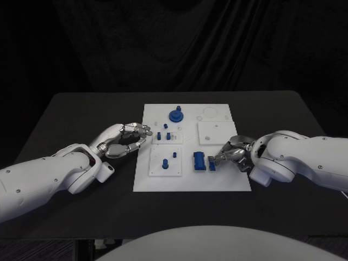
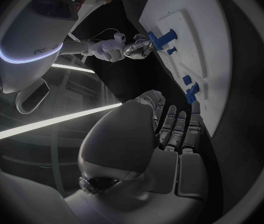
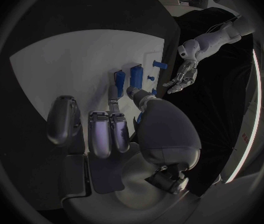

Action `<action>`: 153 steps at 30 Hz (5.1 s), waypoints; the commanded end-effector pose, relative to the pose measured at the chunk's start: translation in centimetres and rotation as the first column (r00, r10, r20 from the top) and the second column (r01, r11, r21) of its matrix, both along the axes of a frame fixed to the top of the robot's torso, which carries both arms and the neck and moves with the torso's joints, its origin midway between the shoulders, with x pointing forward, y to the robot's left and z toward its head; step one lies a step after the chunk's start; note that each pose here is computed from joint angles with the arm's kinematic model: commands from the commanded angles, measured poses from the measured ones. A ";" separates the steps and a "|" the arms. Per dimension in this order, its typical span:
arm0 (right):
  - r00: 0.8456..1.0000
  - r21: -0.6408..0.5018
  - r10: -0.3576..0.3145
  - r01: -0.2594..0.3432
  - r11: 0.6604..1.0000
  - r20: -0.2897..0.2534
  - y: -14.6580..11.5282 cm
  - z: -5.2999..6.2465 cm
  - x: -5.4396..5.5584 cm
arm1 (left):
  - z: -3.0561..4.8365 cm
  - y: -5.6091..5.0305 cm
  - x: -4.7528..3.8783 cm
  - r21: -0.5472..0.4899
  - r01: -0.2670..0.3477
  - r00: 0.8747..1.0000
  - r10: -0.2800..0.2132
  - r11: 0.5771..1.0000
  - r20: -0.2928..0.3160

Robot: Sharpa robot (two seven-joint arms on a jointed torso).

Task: Assemble the parts on the task board

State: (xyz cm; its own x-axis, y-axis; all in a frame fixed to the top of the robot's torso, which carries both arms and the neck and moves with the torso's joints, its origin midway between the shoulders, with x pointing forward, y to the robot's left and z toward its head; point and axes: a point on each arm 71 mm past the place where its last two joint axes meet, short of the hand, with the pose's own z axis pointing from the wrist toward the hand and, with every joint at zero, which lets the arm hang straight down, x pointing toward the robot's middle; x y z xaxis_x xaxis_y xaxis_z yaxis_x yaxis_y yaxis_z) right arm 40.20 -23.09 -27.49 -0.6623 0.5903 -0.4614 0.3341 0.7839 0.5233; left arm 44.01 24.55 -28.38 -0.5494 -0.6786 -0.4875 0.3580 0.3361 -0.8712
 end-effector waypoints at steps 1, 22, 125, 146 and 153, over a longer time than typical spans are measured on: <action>1.000 -0.009 0.002 -0.002 1.000 0.003 -0.1 0.1 0.0 | -0.01 -0.1 -0.08 -0.011 0.011 1.000 -0.011 1.000 -0.005; 0.969 -0.136 0.192 -0.171 0.976 0.158 -0.9 1.4 -1.5 | 0.03 0.1 -0.16 -0.012 0.005 1.000 -0.005 1.000 0.003; 0.868 -0.089 0.182 -0.159 0.983 0.461 -1.5 2.4 -0.6 | 1.02 0.4 -0.76 -0.053 -0.009 0.991 0.016 0.999 0.136; 0.610 0.208 -0.044 -0.201 0.957 0.791 -1.8 7.8 2.3 | 2.75 1.1 -1.11 -0.224 -0.128 0.980 0.159 0.966 0.123; 0.573 0.285 -0.121 -0.206 0.936 0.811 -2.7 7.6 3.0 | 2.48 0.5 -0.38 -0.310 -0.134 0.986 0.159 0.941 0.057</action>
State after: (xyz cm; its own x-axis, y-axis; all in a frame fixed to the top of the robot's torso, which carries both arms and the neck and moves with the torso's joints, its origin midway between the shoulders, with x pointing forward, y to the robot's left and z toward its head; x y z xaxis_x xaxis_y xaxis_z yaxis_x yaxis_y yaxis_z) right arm 43.22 -25.40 -20.35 -0.1908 0.7265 -0.6601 -0.3413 0.5814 0.7386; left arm 43.77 25.30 -27.21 -0.3948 -0.8403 -0.3716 0.2823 0.2739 -0.9194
